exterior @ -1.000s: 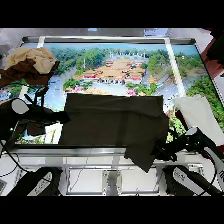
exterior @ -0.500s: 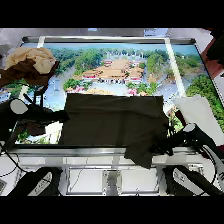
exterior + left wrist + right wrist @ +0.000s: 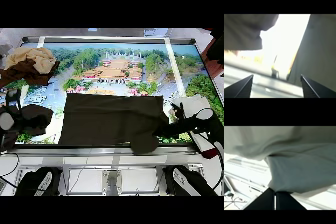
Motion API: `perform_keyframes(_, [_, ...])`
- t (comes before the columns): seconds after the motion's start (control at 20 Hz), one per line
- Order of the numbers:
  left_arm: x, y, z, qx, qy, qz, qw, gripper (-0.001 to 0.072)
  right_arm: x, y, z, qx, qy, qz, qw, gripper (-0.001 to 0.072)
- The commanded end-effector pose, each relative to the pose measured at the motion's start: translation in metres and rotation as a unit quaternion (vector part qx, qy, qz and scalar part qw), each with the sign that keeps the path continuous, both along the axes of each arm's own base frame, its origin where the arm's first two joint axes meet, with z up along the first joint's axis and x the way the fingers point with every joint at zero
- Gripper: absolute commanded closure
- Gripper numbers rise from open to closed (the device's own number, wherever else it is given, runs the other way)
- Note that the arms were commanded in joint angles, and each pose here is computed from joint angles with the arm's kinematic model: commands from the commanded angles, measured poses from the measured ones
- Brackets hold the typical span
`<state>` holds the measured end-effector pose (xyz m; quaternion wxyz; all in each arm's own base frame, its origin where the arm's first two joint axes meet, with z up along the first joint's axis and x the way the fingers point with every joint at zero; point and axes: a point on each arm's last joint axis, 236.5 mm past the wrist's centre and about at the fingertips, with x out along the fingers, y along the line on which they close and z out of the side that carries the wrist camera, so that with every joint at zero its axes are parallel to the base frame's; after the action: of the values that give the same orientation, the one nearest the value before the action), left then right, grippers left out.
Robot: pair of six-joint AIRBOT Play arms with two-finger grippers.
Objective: Fold the shirts.
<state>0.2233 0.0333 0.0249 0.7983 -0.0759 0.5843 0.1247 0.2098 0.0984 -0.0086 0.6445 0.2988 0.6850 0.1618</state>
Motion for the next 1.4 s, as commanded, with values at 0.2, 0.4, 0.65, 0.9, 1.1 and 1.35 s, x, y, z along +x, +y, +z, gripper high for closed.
perform_keyframes(0.2, [-0.048, -0.043, -0.096, -0.147, 0.07, 0.132, 0.978, 0.0083, 0.021, -0.002, 0.028, -0.005, -0.059, 0.011, 0.998, 0.0684])
perform_keyframes(0.4, [-0.049, -0.034, -0.107, -0.165, 0.075, 0.184, 0.966, 0.0083, 0.021, -0.002, 0.028, -0.005, -0.066, 0.02, 0.998, 0.0683])
perform_keyframes(0.65, [-0.032, -0.042, -0.118, -0.216, 0.074, 0.201, 0.953, 0.0089, 0.019, -0.001, 0.028, -0.003, -0.063, 0.022, 0.998, 0.0683])
perform_keyframes(0.9, [-0.03, -0.054, -0.129, -0.241, 0.097, 0.186, 0.948, 0.009, 0.02, 0.002, 0.031, 0.005, -0.064, 0.021, 0.998, 0.0683])
perform_keyframes(1.1, [-0.025, -0.052, -0.129, -0.24, 0.086, 0.188, 0.948, 0.0312, 0.021, 0.004, 0.032, 0.01, -0.066, 0.019, 0.998, 0.0684])
perform_keyframes(1.35, [-0.026, -0.049, -0.13, -0.232, 0.087, 0.186, 0.951, 0.0437, 0.022, 0.004, 0.032, 0.009, -0.068, 0.017, 0.998, 0.0684])
